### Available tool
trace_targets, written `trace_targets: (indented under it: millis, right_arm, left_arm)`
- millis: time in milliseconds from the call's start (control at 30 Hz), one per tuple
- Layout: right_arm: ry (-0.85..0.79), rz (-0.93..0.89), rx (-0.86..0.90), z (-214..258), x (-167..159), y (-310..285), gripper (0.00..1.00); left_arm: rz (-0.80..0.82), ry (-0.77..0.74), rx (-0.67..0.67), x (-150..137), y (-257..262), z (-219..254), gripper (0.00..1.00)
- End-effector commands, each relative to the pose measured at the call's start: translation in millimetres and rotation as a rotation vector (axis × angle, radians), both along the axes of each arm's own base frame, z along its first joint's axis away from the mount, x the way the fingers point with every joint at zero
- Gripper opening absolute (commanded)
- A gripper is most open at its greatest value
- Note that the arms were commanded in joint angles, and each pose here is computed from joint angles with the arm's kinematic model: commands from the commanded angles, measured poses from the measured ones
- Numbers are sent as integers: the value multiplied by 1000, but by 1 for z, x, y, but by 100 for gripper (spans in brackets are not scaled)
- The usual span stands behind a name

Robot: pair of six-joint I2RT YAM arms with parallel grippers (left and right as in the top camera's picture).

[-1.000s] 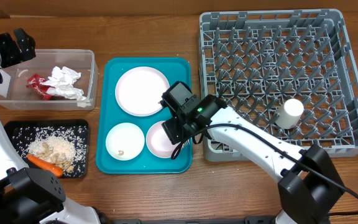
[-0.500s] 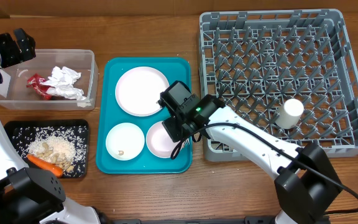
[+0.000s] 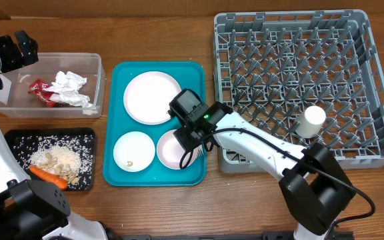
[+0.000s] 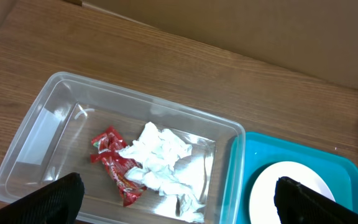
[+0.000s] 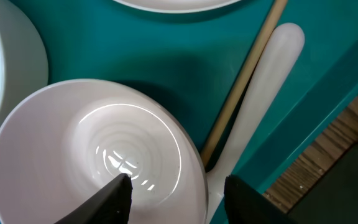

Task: Sort waste into correct bins and load items into the dishwasher rack
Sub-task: 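Lower the right gripper onto the pink bowl rim and close it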

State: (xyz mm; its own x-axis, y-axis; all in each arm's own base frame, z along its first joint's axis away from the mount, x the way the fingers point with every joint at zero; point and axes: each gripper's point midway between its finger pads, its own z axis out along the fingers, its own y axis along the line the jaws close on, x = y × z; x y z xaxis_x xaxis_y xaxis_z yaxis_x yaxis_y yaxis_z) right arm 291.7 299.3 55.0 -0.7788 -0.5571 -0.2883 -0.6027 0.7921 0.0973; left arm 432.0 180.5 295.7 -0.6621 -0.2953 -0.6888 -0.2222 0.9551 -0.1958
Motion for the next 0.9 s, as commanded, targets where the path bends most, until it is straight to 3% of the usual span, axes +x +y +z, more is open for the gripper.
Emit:
trace_targets:
  millis: [0, 67, 233, 867]
  right_arm:
    - [12, 5, -43, -19, 0, -3, 51]
    - [24, 6, -54, -25, -1, -4, 50]
    - [29, 6, -58, -27, -1, -4, 37]
    - [10, 6, -40, -12, 5, 2, 38]
  left_arm:
    - [0, -26, -9, 0, -2, 9, 100]
    - [0, -26, -9, 0, -2, 9, 100]
    - [0, -26, -9, 0, -2, 9, 100]
    - [0, -26, -9, 0, -2, 9, 100]
